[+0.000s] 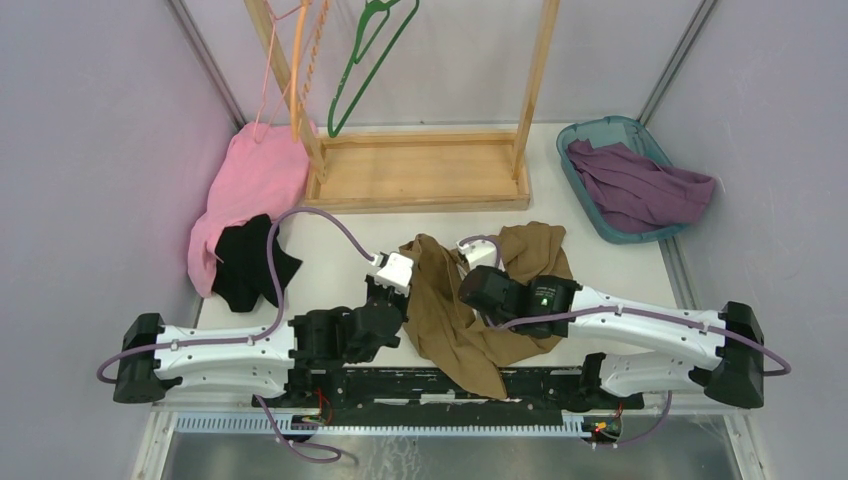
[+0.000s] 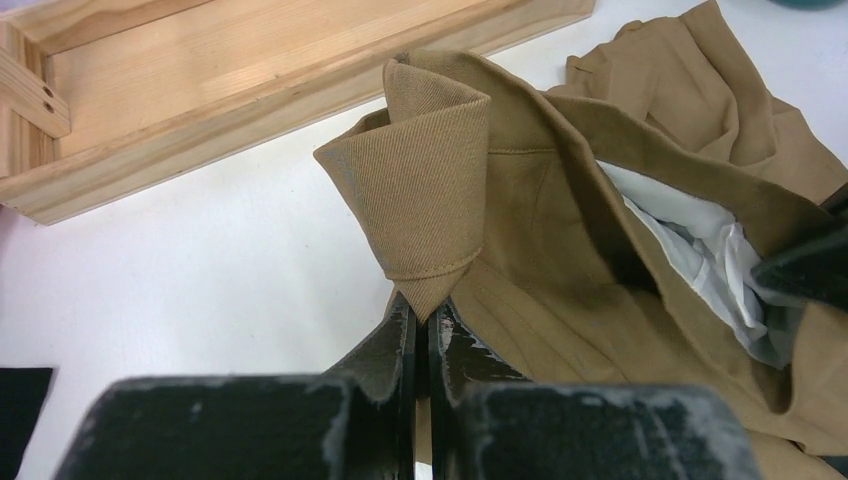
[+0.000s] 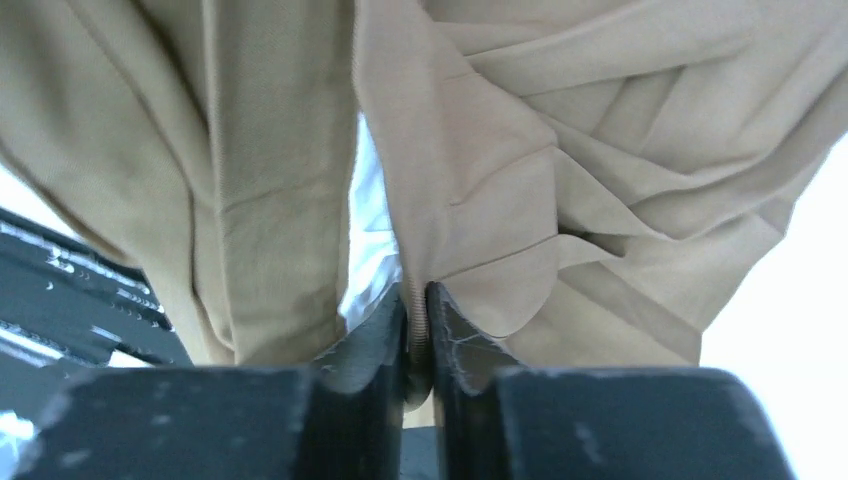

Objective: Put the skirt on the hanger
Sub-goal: Flatten out the skirt at the center of the board.

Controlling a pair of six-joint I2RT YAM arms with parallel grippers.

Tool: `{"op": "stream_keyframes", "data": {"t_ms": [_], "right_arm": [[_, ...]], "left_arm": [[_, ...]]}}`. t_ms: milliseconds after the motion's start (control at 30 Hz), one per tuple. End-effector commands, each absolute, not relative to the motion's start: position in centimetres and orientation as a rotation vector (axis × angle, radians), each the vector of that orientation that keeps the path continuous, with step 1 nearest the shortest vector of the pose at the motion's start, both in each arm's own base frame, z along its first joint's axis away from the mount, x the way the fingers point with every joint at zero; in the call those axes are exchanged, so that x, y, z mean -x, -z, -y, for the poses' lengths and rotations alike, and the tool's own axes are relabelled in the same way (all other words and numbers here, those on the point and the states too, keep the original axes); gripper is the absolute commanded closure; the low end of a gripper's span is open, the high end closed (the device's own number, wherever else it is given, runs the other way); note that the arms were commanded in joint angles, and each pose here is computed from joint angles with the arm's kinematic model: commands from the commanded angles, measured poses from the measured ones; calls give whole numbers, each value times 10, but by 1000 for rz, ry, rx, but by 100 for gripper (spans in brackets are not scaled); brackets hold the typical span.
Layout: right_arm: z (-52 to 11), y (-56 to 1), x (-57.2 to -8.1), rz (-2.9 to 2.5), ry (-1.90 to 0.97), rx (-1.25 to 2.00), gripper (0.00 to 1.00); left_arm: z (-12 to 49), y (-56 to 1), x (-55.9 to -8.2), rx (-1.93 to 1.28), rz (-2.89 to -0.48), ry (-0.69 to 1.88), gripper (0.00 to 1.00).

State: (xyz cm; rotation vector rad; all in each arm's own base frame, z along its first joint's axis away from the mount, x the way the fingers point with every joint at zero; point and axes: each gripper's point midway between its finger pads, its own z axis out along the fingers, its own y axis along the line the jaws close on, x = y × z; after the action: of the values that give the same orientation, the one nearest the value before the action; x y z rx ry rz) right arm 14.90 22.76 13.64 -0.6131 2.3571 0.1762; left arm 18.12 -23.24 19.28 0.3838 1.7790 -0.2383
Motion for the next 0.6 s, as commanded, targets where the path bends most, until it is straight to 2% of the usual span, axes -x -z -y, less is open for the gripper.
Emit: {"op": "stream_keyframes", "data": {"t_ms": [0,33,67,300,467,567], "right_arm": [[-216,-171,-173,-2248,-79,476,94],[-213,-182,-176,-2225,-83,463,99],[-209,-193,-180,-2207,-84,451,99],[-190,-297,-235,-2086,-128,384,99],[-181,-369,-288,-2004,-154,335,99],[-181,-410,-317,-1949,-187,310,99]], "left_arm": [[230,-224,-185,-256,-1749,300,97],[228,-229,-186,-244,-1744,294,96],[225,-234,-187,-239,-1736,281,95],[190,-301,-237,-160,-1762,240,94],[160,-374,-274,-72,-1676,195,91],[163,-412,-294,-58,-1624,203,91]]}}
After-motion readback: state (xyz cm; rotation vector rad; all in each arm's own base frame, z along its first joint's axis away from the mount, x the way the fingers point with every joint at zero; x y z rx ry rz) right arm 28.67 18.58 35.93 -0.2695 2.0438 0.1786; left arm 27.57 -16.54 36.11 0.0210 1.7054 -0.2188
